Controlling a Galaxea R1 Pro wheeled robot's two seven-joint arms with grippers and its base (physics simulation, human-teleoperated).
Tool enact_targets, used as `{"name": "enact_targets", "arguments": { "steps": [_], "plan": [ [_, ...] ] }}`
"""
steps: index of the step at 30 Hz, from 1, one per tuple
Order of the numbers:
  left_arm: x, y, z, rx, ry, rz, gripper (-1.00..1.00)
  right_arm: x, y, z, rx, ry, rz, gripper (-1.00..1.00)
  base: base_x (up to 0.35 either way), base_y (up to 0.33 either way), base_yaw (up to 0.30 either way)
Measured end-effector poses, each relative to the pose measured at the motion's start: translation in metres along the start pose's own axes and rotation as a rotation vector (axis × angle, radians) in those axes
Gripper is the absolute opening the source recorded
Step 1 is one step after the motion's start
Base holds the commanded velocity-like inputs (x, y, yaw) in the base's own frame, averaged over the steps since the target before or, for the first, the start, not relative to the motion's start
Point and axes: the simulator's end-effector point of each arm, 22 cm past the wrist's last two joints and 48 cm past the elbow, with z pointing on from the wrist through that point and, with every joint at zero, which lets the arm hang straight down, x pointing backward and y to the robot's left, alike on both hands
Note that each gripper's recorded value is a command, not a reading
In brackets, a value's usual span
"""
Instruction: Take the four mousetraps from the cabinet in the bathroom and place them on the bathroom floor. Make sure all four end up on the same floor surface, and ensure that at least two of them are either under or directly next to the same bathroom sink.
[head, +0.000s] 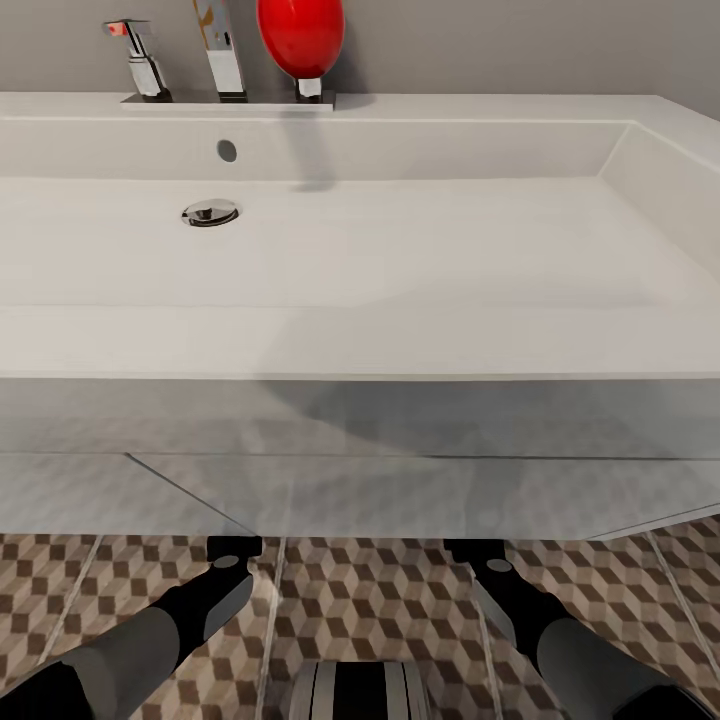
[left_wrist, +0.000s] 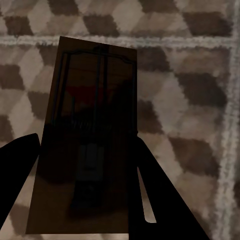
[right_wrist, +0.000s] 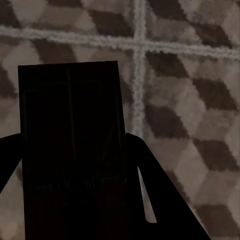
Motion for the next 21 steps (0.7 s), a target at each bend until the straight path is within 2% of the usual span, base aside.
{"name": "enact_targets", "arguments": {
  "steps": [21],
  "plan": [
    [0.0,0.0,0.0,0.0,0.0,0.0,-1.0,0.0,0.0001,0.0,0.0,0.0,0.001,-1.0,0.0,0.0,0.0]
  ]
}}
